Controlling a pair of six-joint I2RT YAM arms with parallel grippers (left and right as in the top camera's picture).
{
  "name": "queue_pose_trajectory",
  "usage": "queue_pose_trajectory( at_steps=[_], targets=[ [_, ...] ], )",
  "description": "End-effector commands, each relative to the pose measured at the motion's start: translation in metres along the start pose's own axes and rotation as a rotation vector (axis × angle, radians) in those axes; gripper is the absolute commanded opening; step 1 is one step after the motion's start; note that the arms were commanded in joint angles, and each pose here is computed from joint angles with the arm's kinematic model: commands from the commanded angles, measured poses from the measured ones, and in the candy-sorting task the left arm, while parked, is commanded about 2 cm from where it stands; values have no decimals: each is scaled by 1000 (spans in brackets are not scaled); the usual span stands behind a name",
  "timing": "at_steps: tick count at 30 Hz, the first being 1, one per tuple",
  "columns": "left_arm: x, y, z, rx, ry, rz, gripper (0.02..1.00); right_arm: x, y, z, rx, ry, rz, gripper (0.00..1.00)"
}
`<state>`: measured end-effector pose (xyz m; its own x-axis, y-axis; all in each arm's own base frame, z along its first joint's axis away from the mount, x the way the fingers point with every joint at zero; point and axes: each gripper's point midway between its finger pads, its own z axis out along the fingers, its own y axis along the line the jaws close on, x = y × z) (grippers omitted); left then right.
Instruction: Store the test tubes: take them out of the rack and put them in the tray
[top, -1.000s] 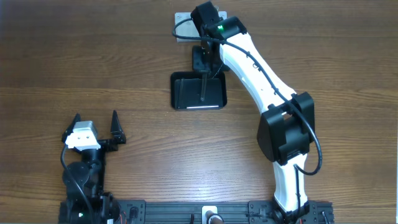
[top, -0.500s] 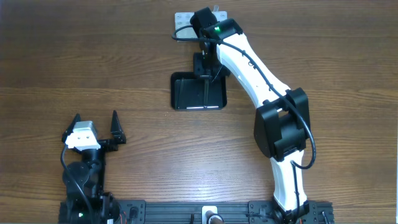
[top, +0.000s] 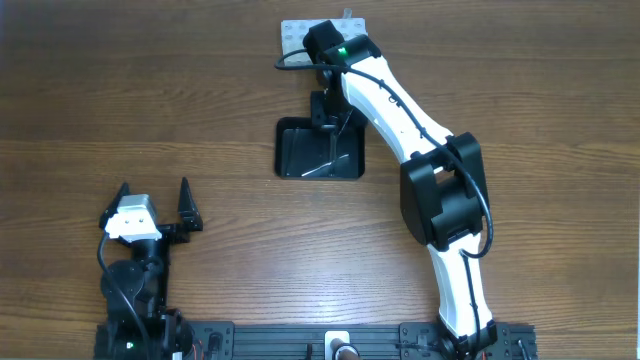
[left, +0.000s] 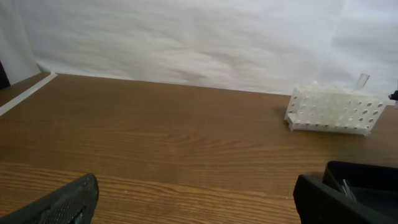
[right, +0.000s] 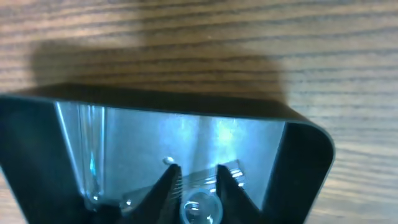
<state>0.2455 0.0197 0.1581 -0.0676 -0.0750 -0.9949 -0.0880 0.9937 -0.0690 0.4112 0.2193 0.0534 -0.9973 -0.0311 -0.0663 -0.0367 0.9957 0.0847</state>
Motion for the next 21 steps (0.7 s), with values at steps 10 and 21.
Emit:
queue_pose_trajectory(
  at_steps=[10,21],
  targets=[
    [1,0,0,3,-2,17,998,0,3,7,15,11,-21,599],
    [1,0,0,2,-2,17,998,-33,16,-73,-57,-110,-11,658]
  ],
)
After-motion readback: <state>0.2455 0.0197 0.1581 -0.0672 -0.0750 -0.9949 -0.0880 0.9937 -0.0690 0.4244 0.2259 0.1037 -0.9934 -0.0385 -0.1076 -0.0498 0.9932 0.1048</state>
